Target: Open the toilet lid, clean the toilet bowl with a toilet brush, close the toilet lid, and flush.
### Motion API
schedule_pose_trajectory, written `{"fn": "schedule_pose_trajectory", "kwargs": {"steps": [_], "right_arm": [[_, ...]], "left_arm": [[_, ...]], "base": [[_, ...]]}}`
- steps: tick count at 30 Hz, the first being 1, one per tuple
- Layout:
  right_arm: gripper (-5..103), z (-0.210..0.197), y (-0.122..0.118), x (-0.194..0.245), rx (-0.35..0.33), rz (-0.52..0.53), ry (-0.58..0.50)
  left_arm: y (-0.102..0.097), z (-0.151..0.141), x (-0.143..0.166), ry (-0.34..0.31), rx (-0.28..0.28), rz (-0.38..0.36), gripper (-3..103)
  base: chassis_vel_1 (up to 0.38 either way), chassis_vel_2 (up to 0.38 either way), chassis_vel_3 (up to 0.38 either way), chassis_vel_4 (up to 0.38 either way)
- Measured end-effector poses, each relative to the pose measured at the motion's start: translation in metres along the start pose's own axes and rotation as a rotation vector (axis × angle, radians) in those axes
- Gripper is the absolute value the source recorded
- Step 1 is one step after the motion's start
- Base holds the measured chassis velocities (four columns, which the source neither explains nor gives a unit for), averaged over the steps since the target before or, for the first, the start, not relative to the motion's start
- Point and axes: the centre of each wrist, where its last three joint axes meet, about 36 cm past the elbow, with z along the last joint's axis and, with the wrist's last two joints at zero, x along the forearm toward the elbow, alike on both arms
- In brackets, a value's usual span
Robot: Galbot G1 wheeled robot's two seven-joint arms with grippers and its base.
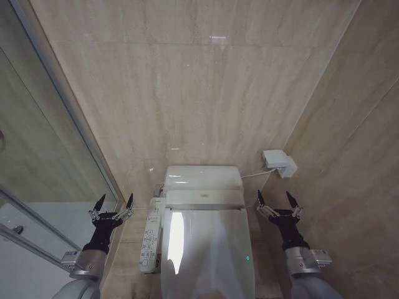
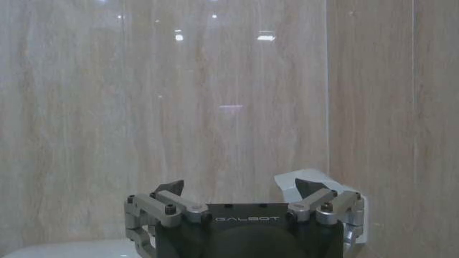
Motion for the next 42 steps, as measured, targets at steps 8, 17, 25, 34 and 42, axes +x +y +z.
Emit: {"fn": "schedule_pose_trajectory", "kwargs": {"steps": [8,17,25,34,42], "right_arm": [[100,0.0000,0.0000,0.0000,0.000,0.000,0.000],[100,0.0000,0.0000,0.0001,0.000,0.000,0.000],[100,0.0000,0.0000,-0.0001,0.000,0.000,0.000],[100,0.0000,0.0000,0.0000,0.000,0.000,0.000],[100,0.0001,0.0000,0.0002,0.000,0.000,0.001]], "left_arm": [[-0.0001,0.0001,-0.0001,0.000,0.000,0.000,100],[0.0000,0.0003,0.0000,0.001,0.000,0.000,100],[0.0001,0.0004,-0.0002,0.001,0.000,0.000,100],[0.0001,0.0005,-0.0001,0.001,0.000,0.000,100],[0.0002,0.0006,0.0000,0.002,0.000,0.000,100]], "base": [[0.003,-0.004,-0.004,0.007],[0.054,-0.049,-0.054,0.047],[0.000,0.000,0.000,0.000],[0.107,-0.054,-0.118,0.057],[0.110,-0.066,-0.097,0.076]]}}
